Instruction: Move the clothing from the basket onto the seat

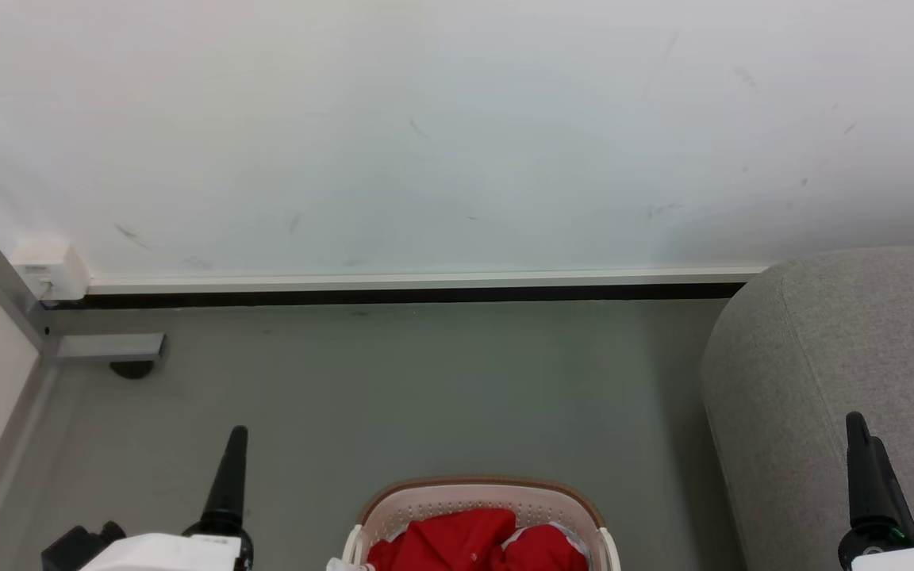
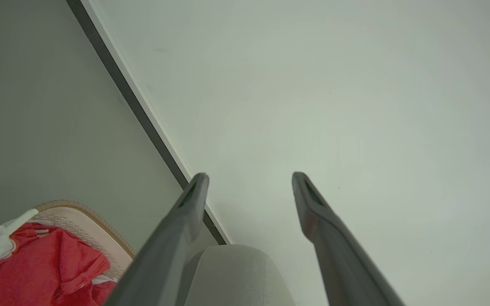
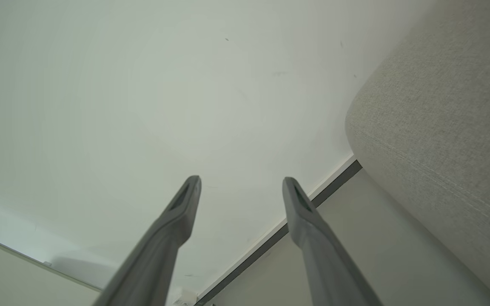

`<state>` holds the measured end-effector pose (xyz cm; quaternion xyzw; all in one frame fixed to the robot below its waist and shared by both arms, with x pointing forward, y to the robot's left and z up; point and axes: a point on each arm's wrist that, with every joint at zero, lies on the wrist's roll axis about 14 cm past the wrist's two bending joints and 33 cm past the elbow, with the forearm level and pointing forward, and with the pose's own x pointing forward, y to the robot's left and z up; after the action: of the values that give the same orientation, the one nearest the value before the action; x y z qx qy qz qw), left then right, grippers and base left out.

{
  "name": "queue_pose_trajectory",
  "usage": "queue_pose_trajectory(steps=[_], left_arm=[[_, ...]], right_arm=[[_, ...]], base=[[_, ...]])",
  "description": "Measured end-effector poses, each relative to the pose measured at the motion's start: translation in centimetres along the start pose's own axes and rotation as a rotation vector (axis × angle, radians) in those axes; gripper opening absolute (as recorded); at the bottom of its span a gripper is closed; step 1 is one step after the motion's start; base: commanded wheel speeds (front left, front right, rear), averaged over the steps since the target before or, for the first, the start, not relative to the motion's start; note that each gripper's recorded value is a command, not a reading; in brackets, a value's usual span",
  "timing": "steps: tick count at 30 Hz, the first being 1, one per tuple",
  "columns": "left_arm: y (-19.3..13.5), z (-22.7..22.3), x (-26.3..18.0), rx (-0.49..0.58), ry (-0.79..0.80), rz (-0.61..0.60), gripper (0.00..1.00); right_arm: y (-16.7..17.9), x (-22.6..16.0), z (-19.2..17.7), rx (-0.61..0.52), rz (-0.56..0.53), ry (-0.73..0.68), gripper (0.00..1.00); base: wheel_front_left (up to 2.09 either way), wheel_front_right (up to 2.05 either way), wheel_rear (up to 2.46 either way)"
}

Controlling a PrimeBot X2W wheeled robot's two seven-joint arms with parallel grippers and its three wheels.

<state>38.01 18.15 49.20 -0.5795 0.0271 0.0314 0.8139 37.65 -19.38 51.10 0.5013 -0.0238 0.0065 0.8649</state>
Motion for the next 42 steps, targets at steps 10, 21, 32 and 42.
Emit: queue_pose_trajectory(steps=[10, 21, 32, 42], left_arm=[[-0.7, -0.7, 0.0, 0.238, 0.004, -0.017, 1.0], [-0.9, -1.6, -0.2, 0.477, 0.012, -0.032, 1.0], [-0.8, -1.6, -0.5, 0.643, -0.003, -0.044, 1.0], [-1.5, -1.6, -0.6, 0.774, -0.023, -0.083, 1.0]], right_arm=[[0.8, -0.3, -0.4, -0.252, 0.05, 0.017, 1.0], [0.5, -0.7, -0.7, -0.429, 0.059, 0.026, 1.0], [0.3, -0.7, -0.9, -0.58, 0.07, 0.033, 1.0], [0.3, -0.8, -1.3, -0.679, 0.076, 0.035, 1.0]], base=[[0.0, 0.0, 0.0], [0.0, 0.0, 0.0], [0.0, 0.0, 0.0], [0.0, 0.0, 0.0]])
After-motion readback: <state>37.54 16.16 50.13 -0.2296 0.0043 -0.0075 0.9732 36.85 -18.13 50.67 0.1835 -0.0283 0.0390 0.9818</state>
